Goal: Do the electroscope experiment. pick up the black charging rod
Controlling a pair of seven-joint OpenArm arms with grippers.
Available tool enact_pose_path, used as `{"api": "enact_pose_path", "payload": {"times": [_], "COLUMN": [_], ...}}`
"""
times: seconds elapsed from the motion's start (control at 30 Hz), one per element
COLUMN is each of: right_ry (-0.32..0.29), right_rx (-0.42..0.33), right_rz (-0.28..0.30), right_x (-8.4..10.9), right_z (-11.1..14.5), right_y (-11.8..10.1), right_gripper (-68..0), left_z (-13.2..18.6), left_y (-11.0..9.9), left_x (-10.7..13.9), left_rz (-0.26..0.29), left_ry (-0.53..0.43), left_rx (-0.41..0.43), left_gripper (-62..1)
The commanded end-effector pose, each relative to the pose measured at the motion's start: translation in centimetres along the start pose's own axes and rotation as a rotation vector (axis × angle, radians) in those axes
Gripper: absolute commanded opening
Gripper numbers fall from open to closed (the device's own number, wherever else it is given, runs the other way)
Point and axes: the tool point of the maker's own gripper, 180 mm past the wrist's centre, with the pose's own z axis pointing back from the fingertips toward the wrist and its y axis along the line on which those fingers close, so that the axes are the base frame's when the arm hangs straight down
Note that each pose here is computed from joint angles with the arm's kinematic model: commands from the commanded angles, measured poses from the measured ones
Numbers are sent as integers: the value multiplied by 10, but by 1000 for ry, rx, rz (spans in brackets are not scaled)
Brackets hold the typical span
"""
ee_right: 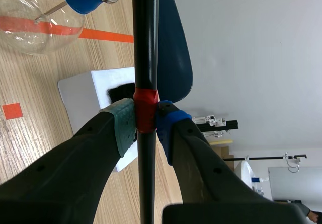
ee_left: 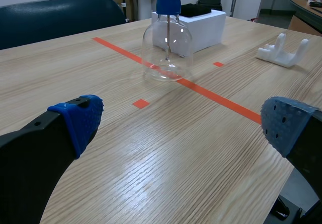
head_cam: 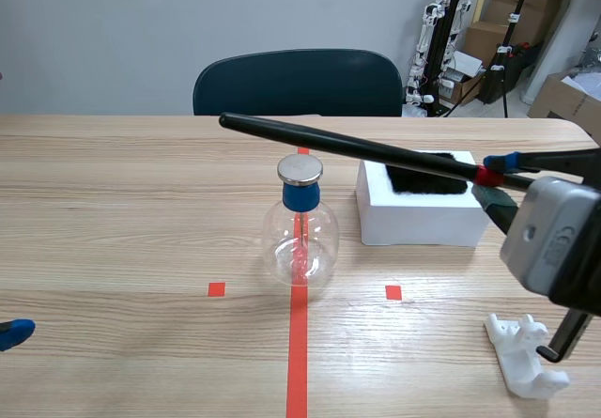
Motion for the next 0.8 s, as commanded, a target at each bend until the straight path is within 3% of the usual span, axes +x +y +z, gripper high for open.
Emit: {"api": "enact_pose_path", "payload": {"times": [0.0, 0.77], "right_ry": [-28, -20], "right_rx": [-26, -26], "right_rz": [21, 21], "right_x": [6, 5], "right_z": [-2, -2], "right_y": [-9, -9], "right_gripper": [-673, -673], "left_z": [-2, -2], "left_y": [4, 4], "left_x": [9, 9], "left_rz": [-15, -15], "left_ry": [-35, -35], "left_rx": [2, 2], "left_gripper": [14, 14]}}
